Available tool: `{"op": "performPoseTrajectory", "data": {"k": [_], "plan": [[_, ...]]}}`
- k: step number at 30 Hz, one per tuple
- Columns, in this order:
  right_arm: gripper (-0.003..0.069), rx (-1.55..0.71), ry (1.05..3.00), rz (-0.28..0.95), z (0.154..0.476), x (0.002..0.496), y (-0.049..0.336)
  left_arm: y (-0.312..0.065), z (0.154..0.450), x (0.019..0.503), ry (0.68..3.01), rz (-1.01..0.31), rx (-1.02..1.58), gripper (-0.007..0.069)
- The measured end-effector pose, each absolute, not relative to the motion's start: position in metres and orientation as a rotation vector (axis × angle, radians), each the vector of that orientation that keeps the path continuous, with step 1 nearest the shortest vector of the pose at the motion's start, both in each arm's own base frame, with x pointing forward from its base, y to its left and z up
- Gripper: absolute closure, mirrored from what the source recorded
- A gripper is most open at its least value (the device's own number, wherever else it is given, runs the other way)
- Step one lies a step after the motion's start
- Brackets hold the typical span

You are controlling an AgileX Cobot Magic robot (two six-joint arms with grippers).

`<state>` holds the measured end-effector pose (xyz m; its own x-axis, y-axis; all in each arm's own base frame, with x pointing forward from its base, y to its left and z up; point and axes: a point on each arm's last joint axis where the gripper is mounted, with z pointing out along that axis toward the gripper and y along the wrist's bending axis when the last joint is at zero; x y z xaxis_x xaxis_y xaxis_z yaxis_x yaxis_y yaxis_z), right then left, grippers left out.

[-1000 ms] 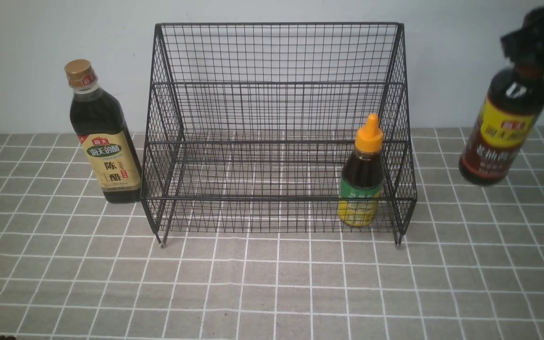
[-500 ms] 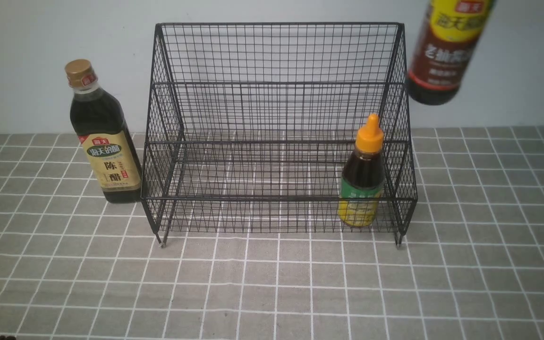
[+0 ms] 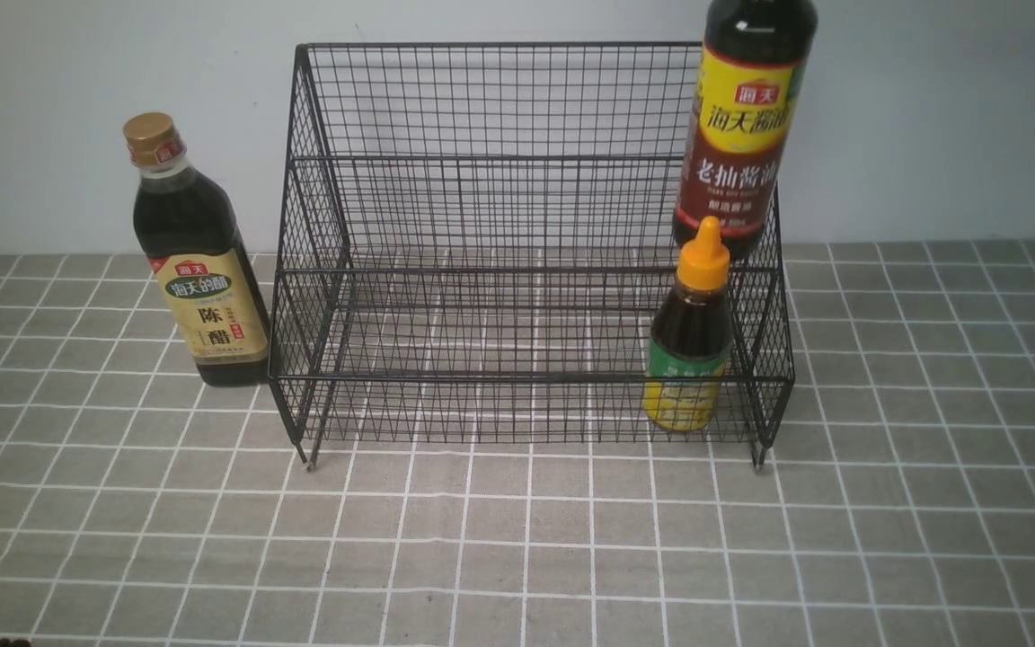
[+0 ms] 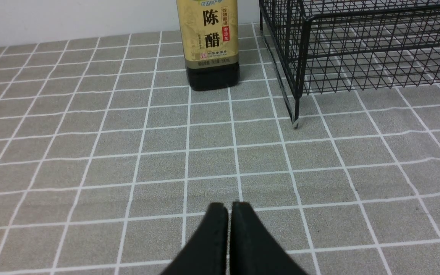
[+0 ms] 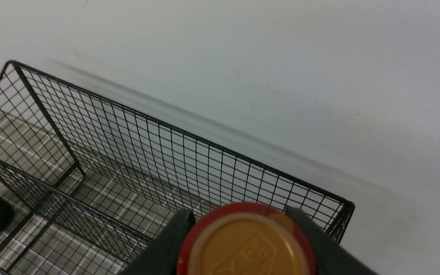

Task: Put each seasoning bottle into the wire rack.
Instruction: Use the right arm to put the condiment bottle back on the shelf

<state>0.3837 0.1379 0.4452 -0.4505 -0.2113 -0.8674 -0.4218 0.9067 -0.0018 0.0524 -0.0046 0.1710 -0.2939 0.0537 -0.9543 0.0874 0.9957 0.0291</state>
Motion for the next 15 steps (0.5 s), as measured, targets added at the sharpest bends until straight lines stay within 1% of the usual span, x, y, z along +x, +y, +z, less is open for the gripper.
{"op": "performPoseTrajectory", "data": {"k": [8, 9, 15], "plan": [[0.0384, -0.486, 2.122, 0.249, 0.423, 0.396, 0.142, -0.005, 0.171, 0.052, 1.870, -0.033, 0.102, 0.0632], [0.0384, -0.495, 2.158, 0.247, 0.414, 0.401, 0.144, -0.005, 0.171, 0.052, 1.870, -0.033, 0.102, 0.0632], [0.0384, -0.513, 2.281, 0.248, 0.390, 0.408, 0.147, -0.005, 0.171, 0.052, 1.870, -0.033, 0.102, 0.0632]]}}
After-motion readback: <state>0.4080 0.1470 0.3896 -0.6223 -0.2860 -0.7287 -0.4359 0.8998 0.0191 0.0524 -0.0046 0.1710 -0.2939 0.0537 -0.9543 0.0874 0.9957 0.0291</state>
